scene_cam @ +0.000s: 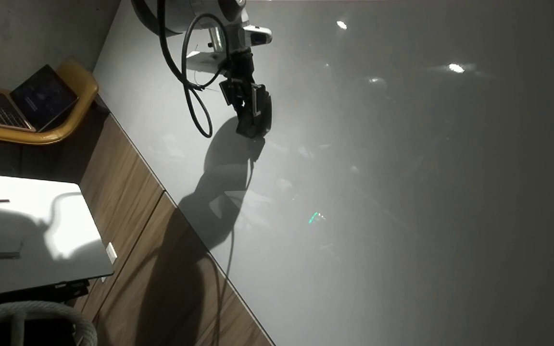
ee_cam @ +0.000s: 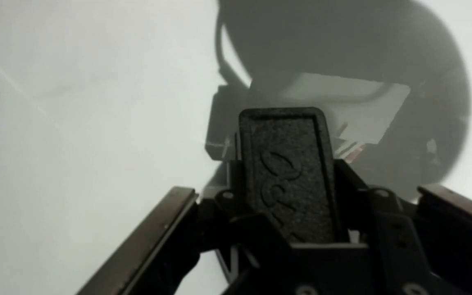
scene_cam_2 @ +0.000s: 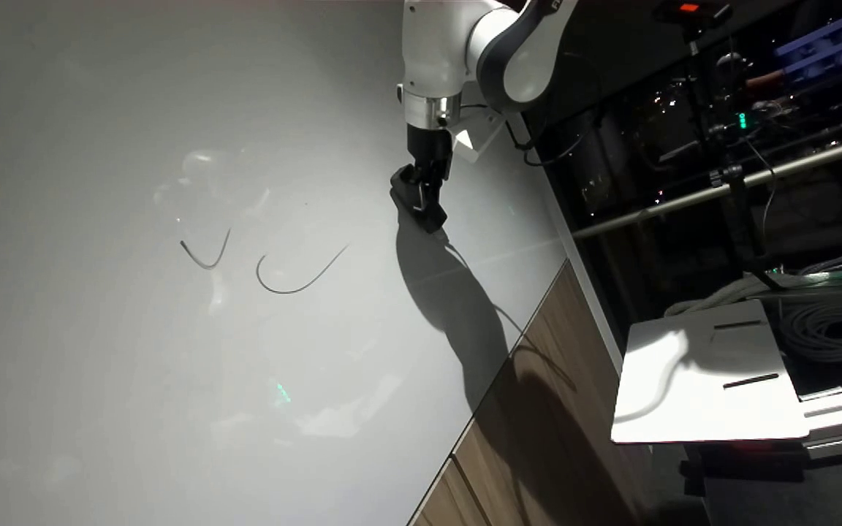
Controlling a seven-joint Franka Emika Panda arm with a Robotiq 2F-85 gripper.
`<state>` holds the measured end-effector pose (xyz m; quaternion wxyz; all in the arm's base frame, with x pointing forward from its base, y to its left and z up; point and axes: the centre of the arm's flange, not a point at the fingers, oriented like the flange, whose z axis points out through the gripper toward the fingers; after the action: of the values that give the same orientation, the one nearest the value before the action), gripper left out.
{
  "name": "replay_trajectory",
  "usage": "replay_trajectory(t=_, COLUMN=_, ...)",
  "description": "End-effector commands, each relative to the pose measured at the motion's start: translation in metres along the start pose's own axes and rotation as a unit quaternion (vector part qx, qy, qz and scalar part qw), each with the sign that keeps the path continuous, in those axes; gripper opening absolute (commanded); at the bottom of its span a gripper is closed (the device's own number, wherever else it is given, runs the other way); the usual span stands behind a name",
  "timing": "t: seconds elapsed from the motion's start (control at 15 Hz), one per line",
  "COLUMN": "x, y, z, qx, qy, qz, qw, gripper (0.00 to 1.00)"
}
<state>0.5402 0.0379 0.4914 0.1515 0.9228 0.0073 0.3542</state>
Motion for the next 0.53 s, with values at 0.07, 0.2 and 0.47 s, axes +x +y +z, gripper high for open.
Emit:
replay_trajectory(t=0.07, x=0.024, y=-0.010, z=-0.015, qx=0.005, qy=0.029, qz=-0.010, qw=0.9995, gripper=0.29)
replay_trajectory(t=0.2, x=0.034, y=-0.016, z=-0.016, qx=0.010, qy=0.036, qz=-0.009, qw=0.9993, gripper=0.29)
replay_trajectory(t=0.47, x=0.050, y=-0.034, z=-0.018, qx=0.014, qy=0.040, qz=-0.013, qw=0.9990, gripper=0.29)
